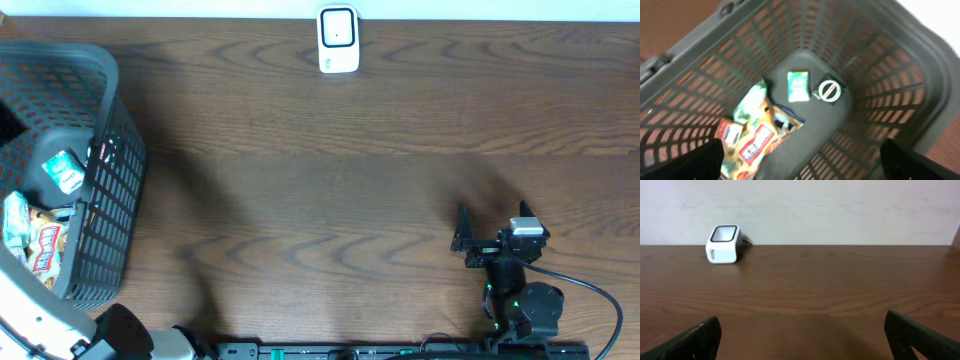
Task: Scan the item barcode
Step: 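Move the left gripper into the grey basket toward the packages, then grasp the yellow snack bag inside the basket with the left gripper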
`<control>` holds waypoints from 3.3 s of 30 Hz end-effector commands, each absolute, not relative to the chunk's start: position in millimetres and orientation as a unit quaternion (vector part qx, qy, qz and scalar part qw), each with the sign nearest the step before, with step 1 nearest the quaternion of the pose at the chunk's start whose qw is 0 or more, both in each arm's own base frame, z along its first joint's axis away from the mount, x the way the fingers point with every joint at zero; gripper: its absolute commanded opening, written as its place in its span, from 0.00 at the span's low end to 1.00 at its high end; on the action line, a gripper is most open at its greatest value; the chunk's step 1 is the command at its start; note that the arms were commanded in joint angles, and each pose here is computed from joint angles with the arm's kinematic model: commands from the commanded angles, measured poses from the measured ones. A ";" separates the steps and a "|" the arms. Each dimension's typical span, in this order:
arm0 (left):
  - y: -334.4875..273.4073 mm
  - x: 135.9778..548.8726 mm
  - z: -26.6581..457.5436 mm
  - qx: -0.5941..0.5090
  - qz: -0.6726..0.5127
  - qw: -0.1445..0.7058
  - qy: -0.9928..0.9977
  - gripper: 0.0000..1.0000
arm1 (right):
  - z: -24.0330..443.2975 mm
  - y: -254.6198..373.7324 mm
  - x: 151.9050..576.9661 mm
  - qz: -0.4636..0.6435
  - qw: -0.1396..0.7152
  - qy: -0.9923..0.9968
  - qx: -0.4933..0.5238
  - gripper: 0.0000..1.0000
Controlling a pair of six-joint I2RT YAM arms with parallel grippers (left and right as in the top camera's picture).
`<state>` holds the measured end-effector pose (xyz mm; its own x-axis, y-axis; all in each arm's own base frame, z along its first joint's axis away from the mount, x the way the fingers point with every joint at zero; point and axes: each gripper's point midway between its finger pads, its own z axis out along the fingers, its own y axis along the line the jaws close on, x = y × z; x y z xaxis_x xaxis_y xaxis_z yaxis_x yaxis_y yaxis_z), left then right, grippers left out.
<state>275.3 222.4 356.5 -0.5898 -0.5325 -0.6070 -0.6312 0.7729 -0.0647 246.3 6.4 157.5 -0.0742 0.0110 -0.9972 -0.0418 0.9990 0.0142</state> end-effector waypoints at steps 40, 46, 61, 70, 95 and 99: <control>238.1 204.3 119.7 -0.292 0.074 -0.084 0.950 0.98 | 157.2 6.8 246.1 0.016 0.681 0.732 -0.015 0.99; 236.2 202.2 93.7 -0.285 0.057 -0.118 0.950 0.98 | 157.2 6.8 246.1 0.016 0.681 0.732 -0.015 0.99; 251.1 210.0 68.4 -0.283 0.073 -0.121 0.948 0.97 | 157.2 6.8 246.1 0.016 0.681 0.732 -0.015 0.99; 259.9 219.5 66.3 -0.283 0.085 -0.097 0.950 0.84 | 157.2 6.8 246.1 0.016 0.681 0.732 -0.015 0.99; 245.9 235.9 81.2 -0.290 0.041 -0.044 0.955 0.98 | 157.2 6.8 246.1 0.016 0.681 0.732 -0.015 0.99; 250.1 236.8 88.7 -0.288 0.055 -0.032 0.956 0.98 | 157.2 6.7 246.1 0.016 0.681 0.732 -0.015 0.99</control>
